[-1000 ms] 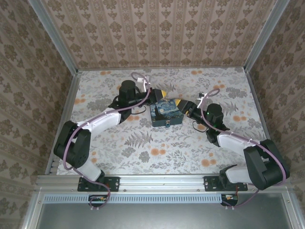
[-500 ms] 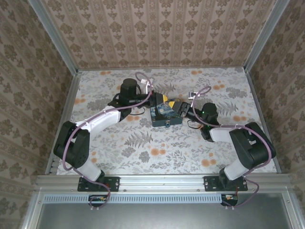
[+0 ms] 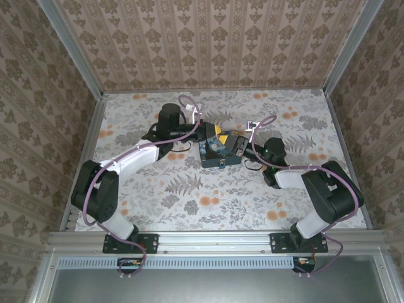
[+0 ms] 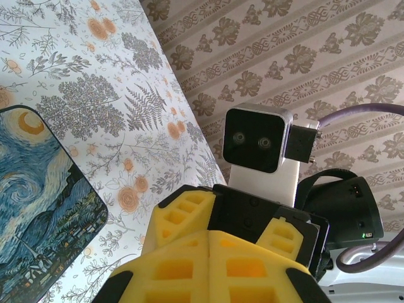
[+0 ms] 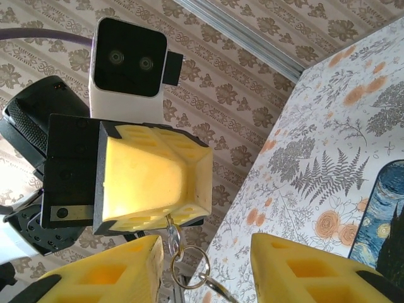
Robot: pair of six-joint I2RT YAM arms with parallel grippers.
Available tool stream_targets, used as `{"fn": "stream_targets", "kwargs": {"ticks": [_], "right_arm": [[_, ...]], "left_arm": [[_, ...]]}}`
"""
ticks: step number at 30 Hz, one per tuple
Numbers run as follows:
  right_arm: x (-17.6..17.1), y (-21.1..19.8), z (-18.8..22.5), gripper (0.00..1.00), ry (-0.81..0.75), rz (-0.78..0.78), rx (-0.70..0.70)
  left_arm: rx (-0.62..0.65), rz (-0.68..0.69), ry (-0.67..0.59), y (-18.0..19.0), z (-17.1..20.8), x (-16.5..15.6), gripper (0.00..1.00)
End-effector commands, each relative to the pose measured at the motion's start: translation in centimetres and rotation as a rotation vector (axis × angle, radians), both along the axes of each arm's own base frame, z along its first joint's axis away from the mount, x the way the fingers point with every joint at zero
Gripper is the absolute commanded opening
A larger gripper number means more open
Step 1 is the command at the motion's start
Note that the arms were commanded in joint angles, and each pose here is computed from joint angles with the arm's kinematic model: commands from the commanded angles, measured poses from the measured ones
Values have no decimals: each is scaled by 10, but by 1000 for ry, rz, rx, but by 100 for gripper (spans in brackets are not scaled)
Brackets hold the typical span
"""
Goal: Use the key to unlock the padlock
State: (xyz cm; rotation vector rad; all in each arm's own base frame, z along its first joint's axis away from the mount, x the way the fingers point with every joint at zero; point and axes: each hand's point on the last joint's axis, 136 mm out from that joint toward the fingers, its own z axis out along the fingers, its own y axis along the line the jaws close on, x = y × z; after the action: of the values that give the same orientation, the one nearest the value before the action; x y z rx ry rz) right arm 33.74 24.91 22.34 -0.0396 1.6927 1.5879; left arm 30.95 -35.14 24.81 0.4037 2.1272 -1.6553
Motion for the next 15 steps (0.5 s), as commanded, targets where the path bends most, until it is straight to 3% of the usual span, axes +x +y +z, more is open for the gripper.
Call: {"fn": "stream_targets", "kwargs": {"ticks": [1, 15], "right_arm": [[0, 2, 26, 43, -74, -8, 44], [6, 4, 27, 37, -58, -19, 59]], "left_arm": [[-12, -10, -24, 0, 6, -1, 0], [-14, -10, -15, -2, 1, 0, 0]]}}
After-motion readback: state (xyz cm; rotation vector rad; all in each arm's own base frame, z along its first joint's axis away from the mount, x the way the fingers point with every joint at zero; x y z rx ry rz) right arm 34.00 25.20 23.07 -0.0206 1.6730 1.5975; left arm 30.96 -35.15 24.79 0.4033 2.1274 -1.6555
